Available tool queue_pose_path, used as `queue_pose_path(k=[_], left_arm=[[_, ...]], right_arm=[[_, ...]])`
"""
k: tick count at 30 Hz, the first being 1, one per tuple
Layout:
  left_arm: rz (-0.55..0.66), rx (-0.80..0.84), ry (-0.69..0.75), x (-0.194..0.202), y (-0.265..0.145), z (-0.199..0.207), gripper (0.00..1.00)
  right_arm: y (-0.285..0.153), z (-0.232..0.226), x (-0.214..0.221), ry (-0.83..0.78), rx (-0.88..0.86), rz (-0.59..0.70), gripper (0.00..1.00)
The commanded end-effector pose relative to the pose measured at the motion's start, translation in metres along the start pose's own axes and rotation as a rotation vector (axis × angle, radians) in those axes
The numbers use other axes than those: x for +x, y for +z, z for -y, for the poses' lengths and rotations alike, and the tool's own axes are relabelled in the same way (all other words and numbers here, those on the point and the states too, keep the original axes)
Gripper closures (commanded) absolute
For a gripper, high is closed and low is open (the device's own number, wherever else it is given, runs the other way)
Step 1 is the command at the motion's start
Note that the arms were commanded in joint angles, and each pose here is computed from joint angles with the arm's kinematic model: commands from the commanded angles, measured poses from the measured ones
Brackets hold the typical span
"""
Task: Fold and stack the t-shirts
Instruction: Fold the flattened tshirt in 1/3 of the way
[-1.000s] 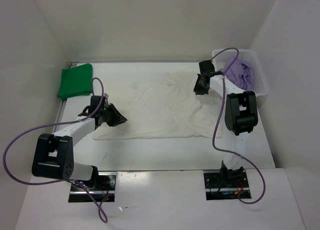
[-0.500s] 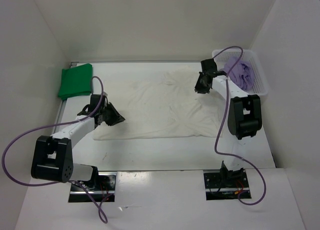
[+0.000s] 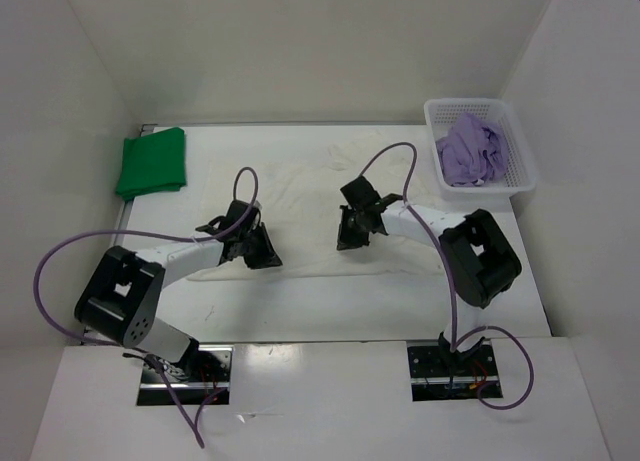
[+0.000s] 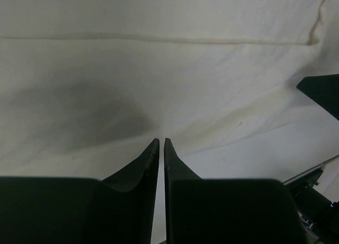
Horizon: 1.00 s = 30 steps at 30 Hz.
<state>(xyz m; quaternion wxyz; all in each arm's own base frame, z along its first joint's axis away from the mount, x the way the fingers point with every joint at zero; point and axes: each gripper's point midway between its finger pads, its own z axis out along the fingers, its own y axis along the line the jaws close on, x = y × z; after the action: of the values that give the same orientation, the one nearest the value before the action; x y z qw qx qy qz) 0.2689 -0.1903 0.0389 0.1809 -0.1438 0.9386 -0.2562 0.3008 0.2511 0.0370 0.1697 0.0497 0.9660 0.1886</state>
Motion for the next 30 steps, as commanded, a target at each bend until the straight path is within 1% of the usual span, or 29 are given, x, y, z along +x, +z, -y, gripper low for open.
queue_pose_path(k=[1, 3, 5, 8, 9, 12, 13, 15, 16, 18, 19, 20, 21, 24, 25, 26, 28, 29, 30], left_arm=[[0.015, 0.038, 0.005, -0.009, 0.010, 0.020, 0.87], [-0.023, -0.007, 0.025, 0.002, 0.021, 0.008, 0.87], [-0.097, -0.045, 0.006, 0.019, 0.031, -0.007, 0.87], [-0.205, -0.095, -0.025, 0.051, 0.035, -0.032, 0.86], [-0.222, -0.100, -0.030, 0.057, 0.034, -0.036, 0.84], [-0.244, -0.123, -0.038, 0.071, 0.019, -0.046, 0.83], [-0.229, -0.107, -0.032, 0.069, 0.012, -0.042, 0.83], [-0.261, -0.121, -0.043, 0.082, 0.001, -0.049, 0.82], [-0.256, -0.096, -0.039, 0.084, -0.007, -0.045, 0.82], [-0.260, -0.102, -0.054, 0.094, -0.022, -0.050, 0.80], [-0.240, -0.149, -0.073, 0.092, -0.028, -0.059, 0.80], [-0.206, -0.127, -0.061, 0.086, -0.032, -0.053, 0.80], [-0.159, -0.104, -0.058, 0.077, -0.041, -0.045, 0.80], [-0.133, -0.106, -0.088, 0.065, -0.052, -0.042, 0.80], [-0.142, -0.098, -0.090, 0.065, -0.054, -0.039, 0.79], [-0.122, -0.067, -0.095, 0.056, -0.058, -0.031, 0.78], [-0.087, -0.052, -0.091, 0.038, -0.068, -0.028, 0.77], [-0.037, -0.006, -0.074, 0.016, -0.077, -0.010, 0.77], [0.016, 0.007, -0.062, -0.005, -0.084, -0.008, 0.77]], right_arm=[[0.007, -0.001, -0.018, 0.057, -0.017, 0.069, 1.00], [0.016, 0.008, -0.005, 0.054, 0.023, 0.036, 1.00], [0.020, 0.016, 0.006, 0.061, 0.050, 0.020, 1.00], [0.027, 0.029, 0.028, 0.093, 0.078, -0.016, 1.00], [0.028, 0.031, 0.035, 0.104, 0.086, -0.029, 1.00], [0.024, 0.031, 0.068, 0.097, 0.091, -0.077, 1.00], [0.025, 0.033, 0.075, 0.097, 0.099, -0.090, 1.00], [0.018, 0.033, 0.089, 0.098, 0.094, -0.111, 1.00], [0.015, 0.033, 0.096, 0.104, 0.095, -0.130, 1.00], [0.006, 0.034, 0.103, 0.106, 0.096, -0.136, 1.00], [0.002, 0.031, 0.104, 0.108, 0.089, -0.134, 1.00], [-0.002, 0.035, 0.109, 0.109, 0.101, -0.144, 1.00], [-0.010, 0.033, 0.104, 0.106, 0.096, -0.120, 1.00], [-0.023, 0.030, 0.105, 0.107, 0.079, -0.128, 1.00], [-0.025, 0.025, 0.104, 0.108, 0.064, -0.131, 0.99], [-0.028, 0.018, 0.100, 0.108, 0.049, -0.135, 0.97], [-0.036, 0.005, 0.087, 0.051, 0.022, -0.118, 0.92], [-0.046, -0.010, 0.066, 0.037, 0.002, -0.078, 0.85], [-0.053, -0.018, 0.051, 0.024, -0.018, -0.052, 0.81]])
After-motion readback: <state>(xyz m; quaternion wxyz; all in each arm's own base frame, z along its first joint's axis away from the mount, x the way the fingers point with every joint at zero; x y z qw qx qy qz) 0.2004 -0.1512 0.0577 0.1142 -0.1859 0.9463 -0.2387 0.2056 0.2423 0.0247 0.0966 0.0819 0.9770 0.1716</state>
